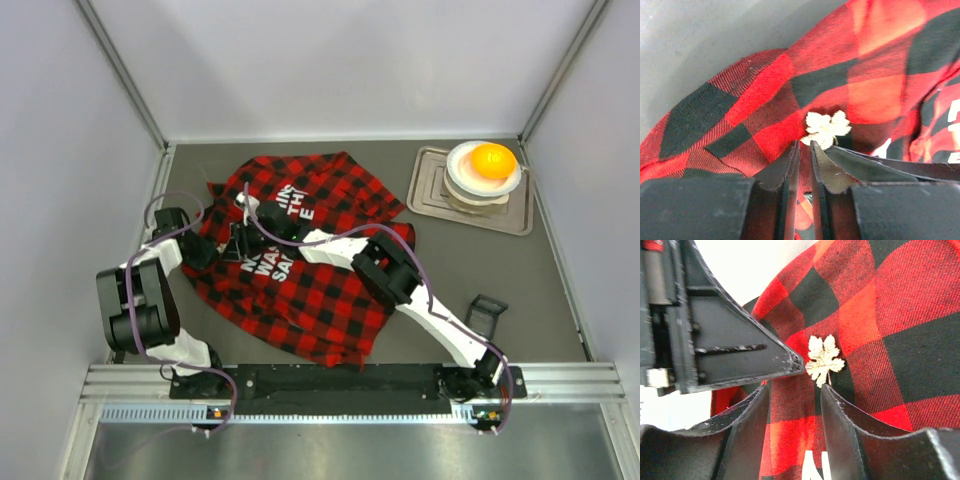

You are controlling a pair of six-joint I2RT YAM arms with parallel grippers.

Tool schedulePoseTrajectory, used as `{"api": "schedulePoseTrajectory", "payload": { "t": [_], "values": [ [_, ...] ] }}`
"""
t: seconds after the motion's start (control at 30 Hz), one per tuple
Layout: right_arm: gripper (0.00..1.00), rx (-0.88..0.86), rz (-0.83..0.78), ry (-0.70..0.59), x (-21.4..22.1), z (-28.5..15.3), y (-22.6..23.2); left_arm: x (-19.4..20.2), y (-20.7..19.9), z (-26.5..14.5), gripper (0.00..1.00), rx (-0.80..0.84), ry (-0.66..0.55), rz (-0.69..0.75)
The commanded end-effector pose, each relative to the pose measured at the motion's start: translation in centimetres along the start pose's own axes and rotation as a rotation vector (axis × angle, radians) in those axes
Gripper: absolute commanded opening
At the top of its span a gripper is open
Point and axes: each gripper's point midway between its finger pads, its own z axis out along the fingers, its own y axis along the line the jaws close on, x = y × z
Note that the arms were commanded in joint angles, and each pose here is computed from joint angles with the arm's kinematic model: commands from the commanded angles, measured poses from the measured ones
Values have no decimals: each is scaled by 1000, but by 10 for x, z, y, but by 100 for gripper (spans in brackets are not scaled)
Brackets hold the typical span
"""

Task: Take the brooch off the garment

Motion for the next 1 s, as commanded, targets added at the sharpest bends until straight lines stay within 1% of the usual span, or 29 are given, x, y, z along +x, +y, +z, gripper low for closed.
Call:
{"api": "schedulePoseTrajectory", "payload": {
  "t": [0.0,0.13,0.2,0.37,0.43,0.47,0.5,0.63,0.7,0.73,0.87,0.97],
  "values": [
    [46,34,-34,-34,-27,-10,-2,-1,-3,10,19,10,28,-16],
    [45,60,-67,-42,-29,-10,-7,1,4,13,19,-19,29,-12],
    [45,69,-80,-47,-34,-10,-10,3,11,14,17,-45,31,-15],
    [46,71,-89,-27,-31,-4,-15,8,16,16,13,-60,44,-14],
    [48,79,-90,-22,-28,-4,-18,9,15,16,13,-50,47,-9],
    [49,81,-90,-22,-29,-5,-17,8,13,15,15,-46,45,0],
    [52,86,-87,-23,-29,-5,-18,8,13,14,17,-42,43,3],
    [56,102,-86,-29,-30,-5,-21,4,8,6,27,-17,18,8],
    [57,103,-74,-22,-24,-2,-26,5,7,5,31,-8,22,1],
    [57,81,-71,-25,-28,0,-21,5,6,6,33,-3,22,0],
    [54,18,-22,-6,-20,5,-12,6,1,10,33,50,50,-25],
    [45,-29,10,-9,-20,6,-2,4,-5,7,34,101,31,-38]
  ]
}}
